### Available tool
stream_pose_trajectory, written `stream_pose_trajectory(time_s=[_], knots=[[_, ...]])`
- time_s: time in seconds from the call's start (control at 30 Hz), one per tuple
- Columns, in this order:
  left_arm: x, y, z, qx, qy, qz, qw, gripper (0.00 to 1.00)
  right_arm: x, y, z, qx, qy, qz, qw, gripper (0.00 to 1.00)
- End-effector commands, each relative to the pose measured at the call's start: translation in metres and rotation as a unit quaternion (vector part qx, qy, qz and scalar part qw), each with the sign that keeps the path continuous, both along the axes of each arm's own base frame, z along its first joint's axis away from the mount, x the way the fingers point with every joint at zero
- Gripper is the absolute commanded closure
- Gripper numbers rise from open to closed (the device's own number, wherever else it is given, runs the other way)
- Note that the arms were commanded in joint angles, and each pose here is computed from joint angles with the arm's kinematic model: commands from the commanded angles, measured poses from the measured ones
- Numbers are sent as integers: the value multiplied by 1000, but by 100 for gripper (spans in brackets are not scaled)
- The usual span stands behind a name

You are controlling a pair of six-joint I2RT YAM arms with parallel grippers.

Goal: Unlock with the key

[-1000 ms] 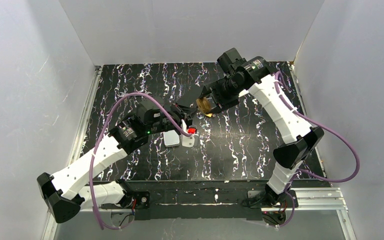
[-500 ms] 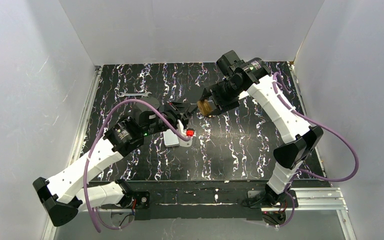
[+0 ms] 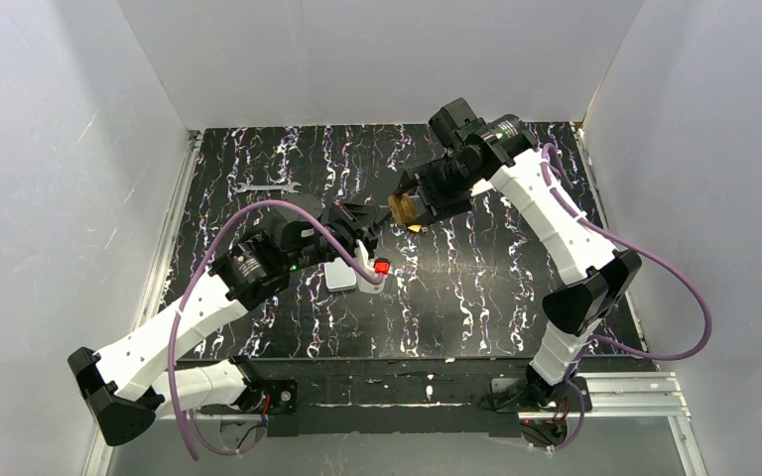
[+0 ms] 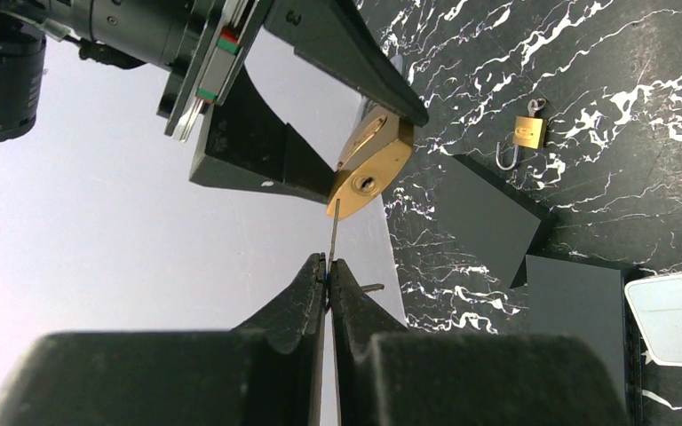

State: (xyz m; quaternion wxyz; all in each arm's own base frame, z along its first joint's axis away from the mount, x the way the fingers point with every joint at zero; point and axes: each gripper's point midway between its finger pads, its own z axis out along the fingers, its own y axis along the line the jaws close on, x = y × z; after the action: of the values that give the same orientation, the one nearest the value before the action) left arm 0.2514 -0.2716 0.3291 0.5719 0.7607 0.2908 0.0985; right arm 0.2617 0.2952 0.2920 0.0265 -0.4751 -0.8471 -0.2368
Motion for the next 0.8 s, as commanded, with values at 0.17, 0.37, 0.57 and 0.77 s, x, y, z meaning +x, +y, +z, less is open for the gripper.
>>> stream_pose_trajectory(time_s=[0.17,0.37,0.57,0.77], knots=[[-1,-2,0,5,-6,-3,1000,100,1,10,28,58,-22,-15,998,99],[2,0,-4,16,-12,2,1000,100,1,10,29,60,-24,-17,998,99],[4,2,-7,29,-24,3,999,100,2,12,31,65,-23,-16,997,99],[6,4,-10,42,-41,3,998,100,3,15,33,75,-24,-16,997,99]])
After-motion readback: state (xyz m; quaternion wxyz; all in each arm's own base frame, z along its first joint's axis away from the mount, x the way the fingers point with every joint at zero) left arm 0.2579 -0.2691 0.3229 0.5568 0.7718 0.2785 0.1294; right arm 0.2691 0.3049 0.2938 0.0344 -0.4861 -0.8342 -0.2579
